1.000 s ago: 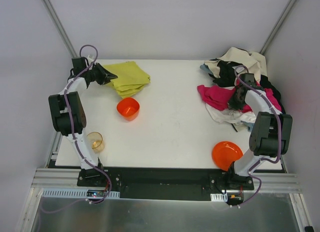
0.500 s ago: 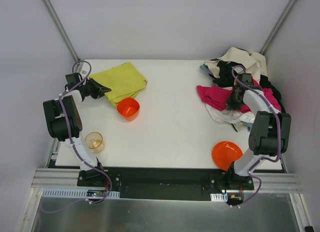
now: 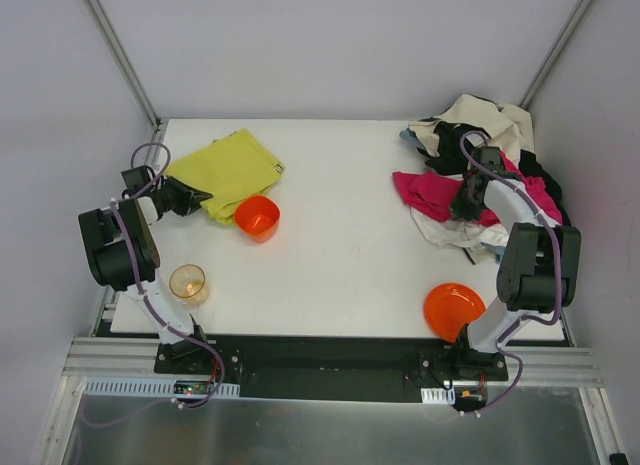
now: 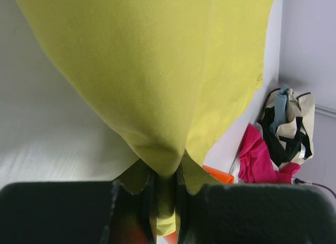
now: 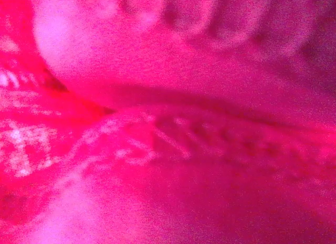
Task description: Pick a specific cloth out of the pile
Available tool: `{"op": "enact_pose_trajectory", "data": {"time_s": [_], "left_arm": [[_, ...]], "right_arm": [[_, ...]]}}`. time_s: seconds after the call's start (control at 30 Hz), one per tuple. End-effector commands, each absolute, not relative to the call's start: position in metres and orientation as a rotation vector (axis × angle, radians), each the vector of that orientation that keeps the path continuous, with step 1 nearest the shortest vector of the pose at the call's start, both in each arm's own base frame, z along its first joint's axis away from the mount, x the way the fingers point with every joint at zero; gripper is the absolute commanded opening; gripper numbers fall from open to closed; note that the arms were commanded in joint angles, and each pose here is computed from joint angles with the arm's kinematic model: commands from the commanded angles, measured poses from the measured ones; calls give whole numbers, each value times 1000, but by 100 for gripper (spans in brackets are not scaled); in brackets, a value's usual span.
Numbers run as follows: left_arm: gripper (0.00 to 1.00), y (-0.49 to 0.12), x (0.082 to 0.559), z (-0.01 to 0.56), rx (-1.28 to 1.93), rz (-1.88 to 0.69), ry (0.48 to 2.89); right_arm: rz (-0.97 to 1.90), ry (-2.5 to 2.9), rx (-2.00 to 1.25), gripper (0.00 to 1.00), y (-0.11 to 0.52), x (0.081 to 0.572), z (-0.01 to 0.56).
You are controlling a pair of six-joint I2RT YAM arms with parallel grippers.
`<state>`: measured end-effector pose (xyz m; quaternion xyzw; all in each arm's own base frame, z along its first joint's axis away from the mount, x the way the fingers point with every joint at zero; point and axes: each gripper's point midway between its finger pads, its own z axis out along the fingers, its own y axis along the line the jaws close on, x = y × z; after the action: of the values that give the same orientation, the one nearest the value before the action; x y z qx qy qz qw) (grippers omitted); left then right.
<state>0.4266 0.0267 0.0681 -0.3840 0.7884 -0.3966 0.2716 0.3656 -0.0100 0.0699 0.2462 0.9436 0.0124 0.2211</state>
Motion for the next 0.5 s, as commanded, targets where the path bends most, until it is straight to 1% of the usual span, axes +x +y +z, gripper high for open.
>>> {"op": "enact_pose_trajectory", "data": {"time_s": [0.0, 0.07, 0.17, 0.2, 0.23, 0.3, 0.37, 0.4, 0.43, 0.47], "left_arm": [[2, 55, 415, 70, -1111, -902, 2099], [8, 58, 413, 68, -1117, -890, 2106], [14, 57, 412, 68, -1122, -891, 2109], [18, 58, 411, 69, -1126, -888, 2107], [24, 57, 411, 69, -1127, -886, 2107], [33, 58, 408, 72, -1122, -874, 2101], [45, 59, 406, 74, -1121, -855, 2097], [47, 59, 404, 75, -1120, -848, 2097], [54, 59, 403, 77, -1119, -839, 2095], [58, 60, 401, 79, -1121, -831, 2091]], "right_arm": [[32, 2590, 636, 1, -6, 368, 79], [39, 2592, 633, 1, -4, 368, 79], [41, 2592, 625, 1, -2, 367, 78], [42, 2593, 623, 1, -1, 367, 79], [40, 2592, 624, 1, -1, 366, 79], [43, 2592, 619, 1, 0, 366, 79], [43, 2588, 615, 1, 1, 366, 81], [43, 2593, 613, 1, 2, 364, 80], [43, 2592, 613, 1, 2, 364, 80], [45, 2591, 609, 1, 2, 364, 81]]}}
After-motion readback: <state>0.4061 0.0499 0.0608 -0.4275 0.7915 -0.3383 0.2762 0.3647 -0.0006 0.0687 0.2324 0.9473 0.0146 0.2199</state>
